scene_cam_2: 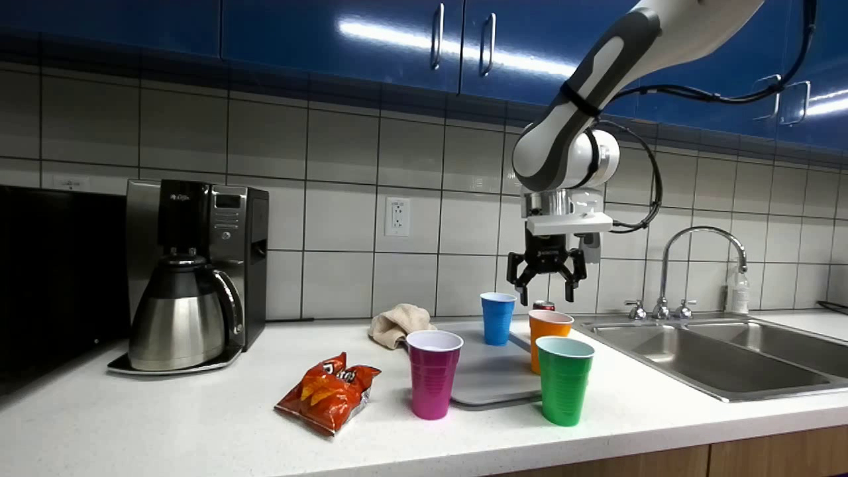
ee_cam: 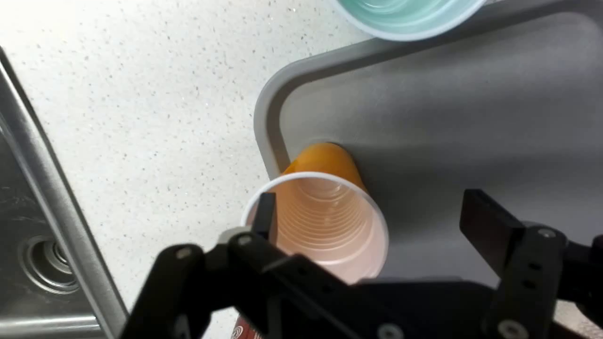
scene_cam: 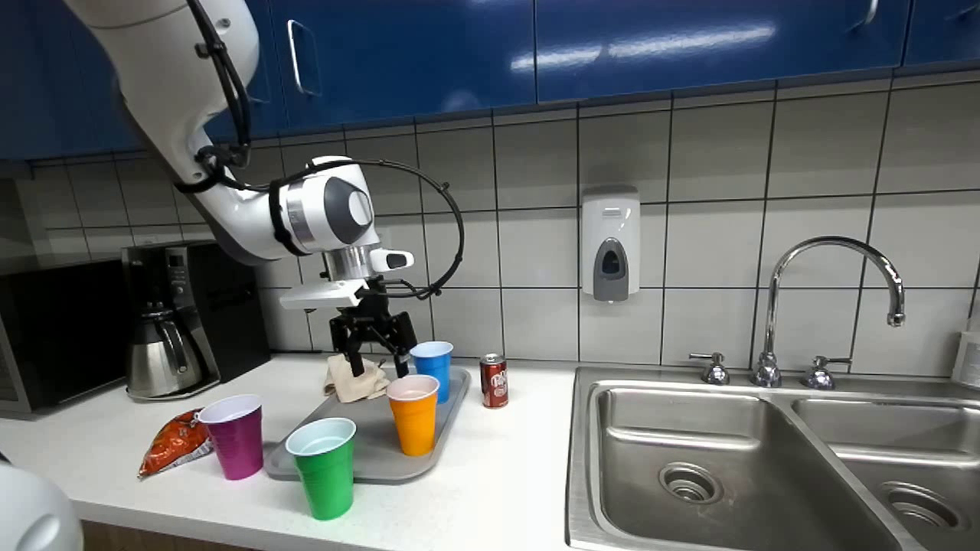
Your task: Put the green, maroon and yellow cups on the tray
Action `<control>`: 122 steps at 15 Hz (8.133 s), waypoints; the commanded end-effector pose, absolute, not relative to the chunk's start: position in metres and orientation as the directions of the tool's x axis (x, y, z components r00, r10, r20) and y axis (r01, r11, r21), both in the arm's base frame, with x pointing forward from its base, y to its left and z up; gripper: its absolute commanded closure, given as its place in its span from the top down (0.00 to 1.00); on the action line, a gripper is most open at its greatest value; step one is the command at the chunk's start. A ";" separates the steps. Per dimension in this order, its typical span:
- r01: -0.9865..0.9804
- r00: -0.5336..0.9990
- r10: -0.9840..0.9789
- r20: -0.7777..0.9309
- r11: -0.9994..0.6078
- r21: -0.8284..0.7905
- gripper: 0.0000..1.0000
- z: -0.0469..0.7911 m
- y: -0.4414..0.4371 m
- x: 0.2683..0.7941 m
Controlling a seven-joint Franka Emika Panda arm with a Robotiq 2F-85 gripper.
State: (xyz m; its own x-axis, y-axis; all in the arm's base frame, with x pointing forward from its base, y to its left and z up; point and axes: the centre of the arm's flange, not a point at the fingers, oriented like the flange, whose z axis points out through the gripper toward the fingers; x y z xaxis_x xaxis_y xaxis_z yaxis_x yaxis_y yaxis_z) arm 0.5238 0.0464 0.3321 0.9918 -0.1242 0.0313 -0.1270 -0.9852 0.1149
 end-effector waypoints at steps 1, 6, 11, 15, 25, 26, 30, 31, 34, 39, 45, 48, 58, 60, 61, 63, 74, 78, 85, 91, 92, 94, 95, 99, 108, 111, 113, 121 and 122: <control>-0.124 0.992 -0.124 0.009 -0.987 0.101 1.00 0.358 0.040 0.483; -0.163 0.986 -0.166 -0.013 -0.980 0.118 1.00 0.366 0.049 0.454; -0.167 0.984 -0.174 -0.042 -0.976 0.143 1.00 0.360 0.067 0.432; -0.148 0.988 -0.153 -0.033 -0.980 0.134 1.00 0.353 0.085 0.420; -0.062 0.997 -0.067 -0.039 -0.991 0.117 1.00 0.338 0.101 0.417; -0.058 0.997 -0.062 -0.038 -0.992 0.114 1.00 0.337 0.102 0.418; -0.047 0.998 -0.050 -0.023 -0.993 0.113 1.00 0.329 0.106 0.420; -0.046 0.999 -0.049 -0.021 -0.993 0.108 1.00 0.326 0.107 0.421; -0.039 0.999 -0.042 -0.024 -0.994 0.101 1.00 0.318 0.110 0.422; -0.032 0.999 -0.036 -0.036 -0.994 0.106 1.00 0.304 0.113 0.425; -0.025 0.998 -0.032 -0.058 -0.994 0.110 1.00 0.285 0.114 0.423; -0.022 0.998 -0.028 -0.058 -0.994 0.104 1.00 0.280 0.117 0.424; -0.022 0.998 -0.028 -0.050 -0.993 0.112 0.51 0.268 0.115 0.423; -0.025 0.998 -0.031 -0.046 -0.993 0.115 0.35 0.268 0.114 0.423; -0.024 0.998 -0.030 -0.047 -0.993 0.116 0.27 0.268 0.114 0.423; -0.020 0.998 -0.026 -0.049 -0.993 0.119 0.12 0.268 0.115 0.422; 0.006 0.999 -0.001 -0.051 -0.990 0.139 0.01 0.285 0.116 0.421; 0.015 1.000 0.012 -0.026 -0.991 0.132 0.01 0.308 0.115 0.428; -0.006 1.000 -0.004 0.022 -0.991 0.132 0.01 0.338 0.122 0.458; -0.007 1.000 -0.008 -0.004 -0.991 0.137 0.01 0.337 0.128 0.477; -0.005 1.000 -0.007 -0.018 -0.991 0.136 0.01 0.335 0.129 0.480; -0.010 0.999 -0.014 -0.031 -0.990 0.140 0.01 0.331 0.130 0.485; -0.012 0.999 -0.017 -0.036 -0.990 0.142 0.01 0.329 0.131 0.488; -0.026 0.999 -0.032 -0.035 -0.986 0.164 0.01 0.320 0.133 0.502; -0.019 0.998 -0.028 -0.048 -0.983 0.181 0.01 0.304 0.137 0.521; -0.017 0.998 -0.029 -0.063 -0.982 0.186 0.01 0.298 0.138 0.521; -0.015 0.997 -0.028 -0.069 -0.982 0.190 0.01 0.295 0.139 0.522; -0.009 0.996 -0.027 -0.079 -0.976 0.216 0.01 0.281 0.140 0.523; -0.009 0.996 -0.028 -0.081 -0.976 0.218 0.01 0.280 0.141 0.523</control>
State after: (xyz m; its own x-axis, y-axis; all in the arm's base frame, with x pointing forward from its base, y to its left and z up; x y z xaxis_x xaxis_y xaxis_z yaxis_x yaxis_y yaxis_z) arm 0.5161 0.1362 0.2792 0.9970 -0.0092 -0.0772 0.0050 -0.9833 0.1821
